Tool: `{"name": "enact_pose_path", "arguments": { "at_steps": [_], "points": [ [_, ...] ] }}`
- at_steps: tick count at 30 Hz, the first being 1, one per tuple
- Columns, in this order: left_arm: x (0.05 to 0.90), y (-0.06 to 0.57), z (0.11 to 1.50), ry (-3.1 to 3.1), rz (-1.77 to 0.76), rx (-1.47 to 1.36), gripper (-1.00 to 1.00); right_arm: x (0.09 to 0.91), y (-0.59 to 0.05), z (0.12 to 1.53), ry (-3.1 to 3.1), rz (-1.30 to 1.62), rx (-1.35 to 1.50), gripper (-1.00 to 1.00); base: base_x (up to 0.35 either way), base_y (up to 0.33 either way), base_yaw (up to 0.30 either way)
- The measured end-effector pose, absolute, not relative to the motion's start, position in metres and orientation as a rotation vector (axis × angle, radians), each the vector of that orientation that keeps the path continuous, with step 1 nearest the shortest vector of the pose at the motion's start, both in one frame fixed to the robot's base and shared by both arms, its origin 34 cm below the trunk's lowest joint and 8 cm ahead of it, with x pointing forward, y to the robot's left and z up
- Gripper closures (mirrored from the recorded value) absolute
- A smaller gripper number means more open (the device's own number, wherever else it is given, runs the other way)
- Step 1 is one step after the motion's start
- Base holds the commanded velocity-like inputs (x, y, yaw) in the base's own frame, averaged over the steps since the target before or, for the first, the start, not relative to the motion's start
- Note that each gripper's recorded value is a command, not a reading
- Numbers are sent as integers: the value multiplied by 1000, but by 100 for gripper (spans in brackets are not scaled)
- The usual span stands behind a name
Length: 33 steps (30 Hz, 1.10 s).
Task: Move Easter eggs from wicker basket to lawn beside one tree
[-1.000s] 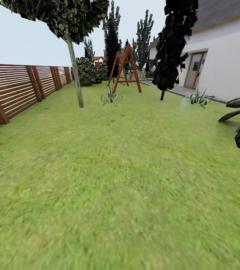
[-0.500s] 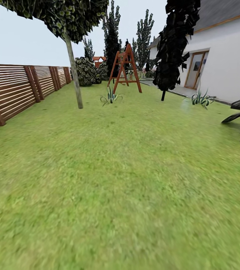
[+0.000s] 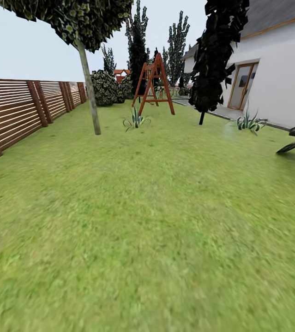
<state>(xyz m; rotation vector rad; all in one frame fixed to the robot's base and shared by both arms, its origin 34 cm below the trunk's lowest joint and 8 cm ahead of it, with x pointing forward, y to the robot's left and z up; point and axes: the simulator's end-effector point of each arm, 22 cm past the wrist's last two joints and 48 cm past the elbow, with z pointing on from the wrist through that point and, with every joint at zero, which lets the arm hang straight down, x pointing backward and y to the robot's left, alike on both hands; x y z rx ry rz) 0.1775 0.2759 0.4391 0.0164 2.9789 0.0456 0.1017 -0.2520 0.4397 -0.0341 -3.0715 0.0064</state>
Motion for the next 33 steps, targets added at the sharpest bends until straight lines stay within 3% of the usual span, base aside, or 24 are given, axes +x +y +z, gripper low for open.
{"name": "enact_pose_path", "arguments": {
  "at_steps": [14, 33],
  "points": [
    [175, 276, 439, 2985, 46, 17, -100, 101, -251, 440, -3068, 6, -37, -100, 336, 0, -106],
    [175, 276, 439, 2986, 46, 17, -100, 100, -250, 440, -3067, 2, -37, -100, 336, 0, -9]
  ]
}}
